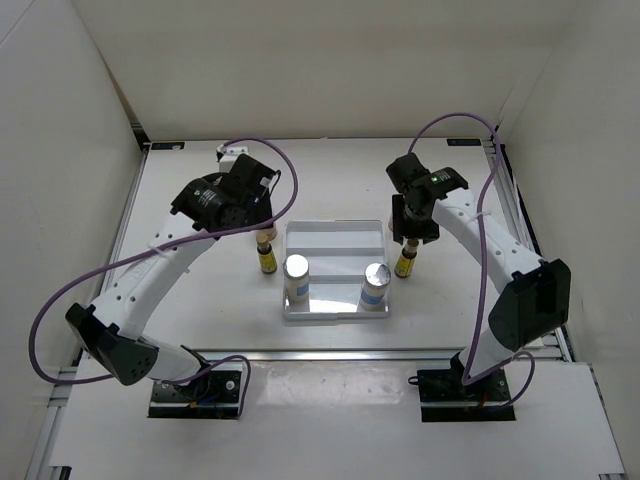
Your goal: Organize the condiment bottles
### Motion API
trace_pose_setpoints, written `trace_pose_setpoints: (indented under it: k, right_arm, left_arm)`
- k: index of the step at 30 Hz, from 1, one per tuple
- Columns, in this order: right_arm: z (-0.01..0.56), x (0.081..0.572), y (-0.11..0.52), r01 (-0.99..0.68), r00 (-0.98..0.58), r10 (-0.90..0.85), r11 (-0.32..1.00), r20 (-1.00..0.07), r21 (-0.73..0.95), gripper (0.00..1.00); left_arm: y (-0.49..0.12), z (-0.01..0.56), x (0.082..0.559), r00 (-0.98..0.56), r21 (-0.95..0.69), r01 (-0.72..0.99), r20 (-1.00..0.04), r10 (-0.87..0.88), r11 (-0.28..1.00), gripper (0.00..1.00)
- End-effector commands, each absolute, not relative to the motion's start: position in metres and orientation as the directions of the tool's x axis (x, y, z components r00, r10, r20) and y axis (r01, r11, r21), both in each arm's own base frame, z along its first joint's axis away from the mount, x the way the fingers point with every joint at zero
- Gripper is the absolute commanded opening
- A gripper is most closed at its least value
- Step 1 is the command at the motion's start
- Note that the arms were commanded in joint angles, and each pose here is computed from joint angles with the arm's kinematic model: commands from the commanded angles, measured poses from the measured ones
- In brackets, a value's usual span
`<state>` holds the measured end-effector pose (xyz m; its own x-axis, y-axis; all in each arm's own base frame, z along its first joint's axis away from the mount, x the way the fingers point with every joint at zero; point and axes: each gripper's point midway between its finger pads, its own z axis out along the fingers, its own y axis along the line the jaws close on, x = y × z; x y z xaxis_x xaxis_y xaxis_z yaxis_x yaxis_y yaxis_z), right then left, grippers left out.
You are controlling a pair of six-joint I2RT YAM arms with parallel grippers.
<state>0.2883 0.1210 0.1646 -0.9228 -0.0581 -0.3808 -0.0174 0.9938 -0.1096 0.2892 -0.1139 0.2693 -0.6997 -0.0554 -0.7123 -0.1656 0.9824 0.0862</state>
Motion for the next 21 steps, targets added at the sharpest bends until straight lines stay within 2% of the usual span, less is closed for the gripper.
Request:
trace_pose_setpoints:
  k: [1,3,5,10,15,19,21]
  right_arm:
    - [0.154,0.292,0.122,0.006,-0.932,-0.027,0.996,-0.36,-0.091,0.54]
    - [0.151,0.293,0.127,0.006,-0.934,-0.016,0.998,-0.358,-0.06,0.48]
    - [0.146,0.293,0.127,0.012,-0.939,-0.007,0.999,-0.345,-0.053,0.48]
    - [0.139,0.289,0.124,0.017,-0.947,-0.001,0.998,-0.322,-0.053,0.39]
    - [0.145,0.291,0.122,0.015,-0.943,0.001,0.999,-0.332,-0.041,0.15]
    - [0.177,0.3,0.123,0.014,-0.916,0.002,1.0,-0.401,-0.027,0.02]
    - [0.197,0.301,0.127,-0.004,-0.896,-0.007,1.0,-0.444,-0.008,0.0]
  left_arm:
    - [-0.102,0.269,0.283,-0.706,0.077,-0.179,-0.704,-0.073,0.981,1.0]
    - [-0.098,0.265,0.283,-0.712,0.086,-0.19,-0.697,-0.077,0.978,1.0]
    - [-0.097,0.262,0.282,-0.718,0.092,-0.19,-0.692,-0.074,0.978,1.0]
    - [-0.096,0.256,0.285,-0.725,0.102,-0.197,-0.685,-0.075,0.975,1.0]
    - [-0.093,0.251,0.286,-0.729,0.129,-0.207,-0.682,-0.065,0.97,1.0]
    - [-0.086,0.244,0.285,-0.734,0.133,-0.23,-0.674,-0.082,0.964,1.0]
    - [-0.083,0.24,0.284,-0.74,0.141,-0.238,-0.668,-0.085,0.961,1.0]
